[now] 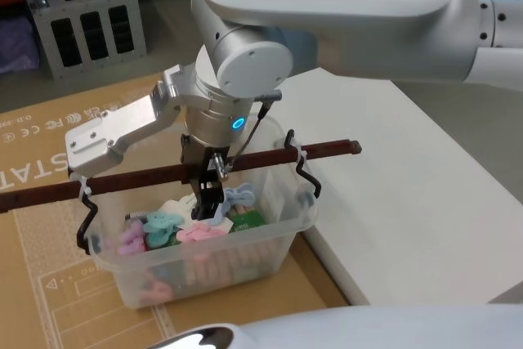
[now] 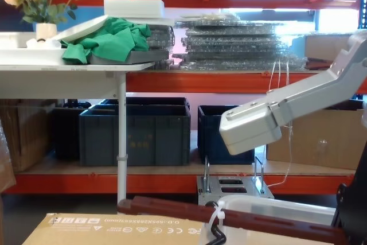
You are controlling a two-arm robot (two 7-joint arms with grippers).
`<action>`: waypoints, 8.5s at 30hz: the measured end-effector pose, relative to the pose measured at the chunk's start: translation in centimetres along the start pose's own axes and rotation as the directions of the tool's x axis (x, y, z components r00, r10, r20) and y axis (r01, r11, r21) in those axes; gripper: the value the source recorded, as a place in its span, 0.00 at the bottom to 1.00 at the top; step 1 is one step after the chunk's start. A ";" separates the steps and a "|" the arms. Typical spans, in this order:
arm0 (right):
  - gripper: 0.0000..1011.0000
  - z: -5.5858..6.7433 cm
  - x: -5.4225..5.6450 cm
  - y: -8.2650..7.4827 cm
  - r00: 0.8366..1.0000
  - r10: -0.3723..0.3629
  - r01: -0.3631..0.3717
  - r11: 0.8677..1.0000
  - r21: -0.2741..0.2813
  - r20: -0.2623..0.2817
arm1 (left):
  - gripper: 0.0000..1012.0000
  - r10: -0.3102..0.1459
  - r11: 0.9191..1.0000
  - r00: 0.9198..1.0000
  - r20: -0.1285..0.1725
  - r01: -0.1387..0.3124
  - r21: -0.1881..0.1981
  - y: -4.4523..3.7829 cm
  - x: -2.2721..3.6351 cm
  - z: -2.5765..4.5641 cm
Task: Use one hand to grasp the basket and place it at the designated location.
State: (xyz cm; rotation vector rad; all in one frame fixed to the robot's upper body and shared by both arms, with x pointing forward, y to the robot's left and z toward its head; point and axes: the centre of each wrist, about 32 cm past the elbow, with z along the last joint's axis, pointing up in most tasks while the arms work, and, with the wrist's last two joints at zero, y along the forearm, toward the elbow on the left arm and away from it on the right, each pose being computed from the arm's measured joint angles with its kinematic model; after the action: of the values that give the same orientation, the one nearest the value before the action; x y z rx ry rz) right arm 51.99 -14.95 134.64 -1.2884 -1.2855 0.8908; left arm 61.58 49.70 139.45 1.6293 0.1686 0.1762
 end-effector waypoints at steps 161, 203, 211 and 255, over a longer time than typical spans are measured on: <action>0.99 -1.8 -0.1 -0.2 0.997 0.011 -0.014 0.999 -0.046 -0.072 | 0.00 0.000 1.000 1.000 0.000 0.000 0.000 0.00 0.00 0.00; 0.38 -2.2 0.4 2.0 0.996 0.017 -0.020 0.999 -0.038 -0.084 | 0.00 0.000 1.000 1.000 0.000 0.000 0.000 0.00 0.00 0.00; 0.14 -2.5 0.1 1.9 0.995 0.017 -0.021 0.999 -0.044 -0.094 | 0.00 0.000 1.000 1.000 0.000 0.000 0.000 0.00 0.00 0.00; 0.00 -5.7 -4.0 -5.1 0.961 -0.113 0.100 0.993 -0.062 -0.251 | 0.00 0.000 1.000 1.000 0.000 0.000 0.000 0.00 0.00 0.00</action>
State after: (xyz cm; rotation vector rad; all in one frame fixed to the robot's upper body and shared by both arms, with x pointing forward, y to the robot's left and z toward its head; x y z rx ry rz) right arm 55.99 -20.49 139.82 -1.3121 -1.1668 0.5998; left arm 61.58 49.69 139.45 1.6293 0.1686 0.1762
